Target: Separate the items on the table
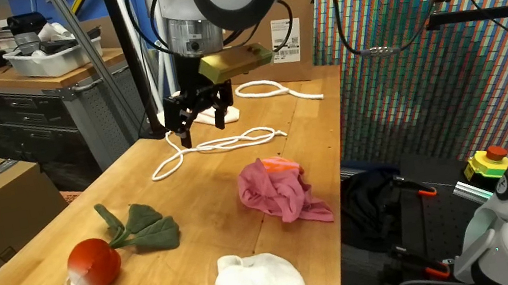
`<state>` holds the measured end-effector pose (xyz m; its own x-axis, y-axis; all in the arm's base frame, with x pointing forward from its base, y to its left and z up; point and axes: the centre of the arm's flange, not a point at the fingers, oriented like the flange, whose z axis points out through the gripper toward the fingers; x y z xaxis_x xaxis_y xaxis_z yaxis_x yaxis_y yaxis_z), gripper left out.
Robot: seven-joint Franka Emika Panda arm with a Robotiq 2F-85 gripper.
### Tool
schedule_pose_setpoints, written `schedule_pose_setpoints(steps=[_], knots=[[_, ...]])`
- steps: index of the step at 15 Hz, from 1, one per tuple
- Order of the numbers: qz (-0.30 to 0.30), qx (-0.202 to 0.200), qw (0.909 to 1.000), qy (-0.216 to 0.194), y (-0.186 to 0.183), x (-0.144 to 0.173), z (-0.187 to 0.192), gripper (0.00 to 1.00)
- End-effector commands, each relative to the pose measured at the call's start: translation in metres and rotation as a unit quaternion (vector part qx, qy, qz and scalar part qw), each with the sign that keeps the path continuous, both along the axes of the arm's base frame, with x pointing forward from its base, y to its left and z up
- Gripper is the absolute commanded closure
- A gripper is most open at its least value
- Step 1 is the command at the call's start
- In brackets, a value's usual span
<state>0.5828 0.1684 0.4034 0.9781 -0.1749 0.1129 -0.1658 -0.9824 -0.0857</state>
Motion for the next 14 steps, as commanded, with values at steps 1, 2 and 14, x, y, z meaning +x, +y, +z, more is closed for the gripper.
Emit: schedule_pose_setpoints(steps=[1, 2, 14], knots=[[-0.006, 0.007, 0.9999, -0.008, 0.001, 0.045, -0.009, 0.00], [-0.007, 0.007, 0.9999, -0.008, 0.001, 0.052, -0.014, 0.00], [-0.031, -0.051, 0.9976, -0.036, -0.015, 0.133, -0.070, 0.00]])
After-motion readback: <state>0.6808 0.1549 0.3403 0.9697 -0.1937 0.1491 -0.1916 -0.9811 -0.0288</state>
